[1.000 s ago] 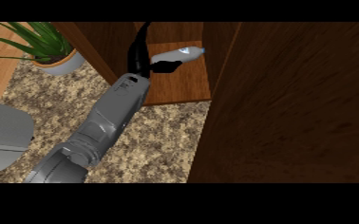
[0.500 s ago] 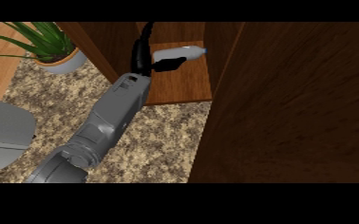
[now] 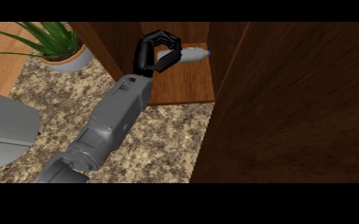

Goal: Pick up the bottled water, place it into the cabinet and close the cabinet

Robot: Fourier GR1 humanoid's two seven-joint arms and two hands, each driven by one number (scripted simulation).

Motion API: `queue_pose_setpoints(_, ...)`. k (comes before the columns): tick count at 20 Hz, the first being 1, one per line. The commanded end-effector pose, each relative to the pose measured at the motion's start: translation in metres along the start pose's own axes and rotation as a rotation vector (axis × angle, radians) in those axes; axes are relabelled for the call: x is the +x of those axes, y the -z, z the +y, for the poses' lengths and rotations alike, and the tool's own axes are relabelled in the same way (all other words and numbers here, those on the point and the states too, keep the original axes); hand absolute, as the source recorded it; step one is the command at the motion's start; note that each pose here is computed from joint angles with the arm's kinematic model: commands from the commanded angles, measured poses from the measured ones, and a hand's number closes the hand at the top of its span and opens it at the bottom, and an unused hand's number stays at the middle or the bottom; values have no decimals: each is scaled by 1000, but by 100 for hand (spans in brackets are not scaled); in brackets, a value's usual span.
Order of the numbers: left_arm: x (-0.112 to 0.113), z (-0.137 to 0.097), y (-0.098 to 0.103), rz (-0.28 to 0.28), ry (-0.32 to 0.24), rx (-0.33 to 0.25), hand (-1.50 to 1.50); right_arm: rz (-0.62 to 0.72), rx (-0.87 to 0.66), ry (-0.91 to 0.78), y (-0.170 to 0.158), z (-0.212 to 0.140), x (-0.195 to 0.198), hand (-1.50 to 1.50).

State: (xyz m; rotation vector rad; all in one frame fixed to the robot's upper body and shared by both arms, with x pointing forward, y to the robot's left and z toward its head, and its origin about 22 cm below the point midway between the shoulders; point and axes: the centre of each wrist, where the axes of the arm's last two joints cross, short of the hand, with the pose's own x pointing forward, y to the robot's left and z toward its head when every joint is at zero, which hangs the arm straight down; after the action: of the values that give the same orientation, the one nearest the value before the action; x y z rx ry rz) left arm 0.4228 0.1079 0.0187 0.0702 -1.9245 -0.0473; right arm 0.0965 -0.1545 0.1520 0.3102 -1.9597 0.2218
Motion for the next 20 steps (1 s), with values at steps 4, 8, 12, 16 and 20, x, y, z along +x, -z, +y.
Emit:
queue_pose_setpoints(4,13,-1,11,16,-211,-125,150,-31,-28,-22,-11,-6,25,-150)
queue_pose_setpoints(8,-6,1,-15,33,-306,-195,150,-23,-20,-49,3,2,10,-150)
queue_pose_setpoints(12,-9,8,-24,32,-365,-243,150,-21,-60,-56,-15,-10,27,-150)
queue_pose_setpoints(16,-12,16,-40,50,-418,-214,150,-12,-62,-60,-6,-3,15,-150)
queue_pose_setpoints(20,-13,28,-54,37,-456,-214,150,0,-32,-73,-11,-13,25,-150)
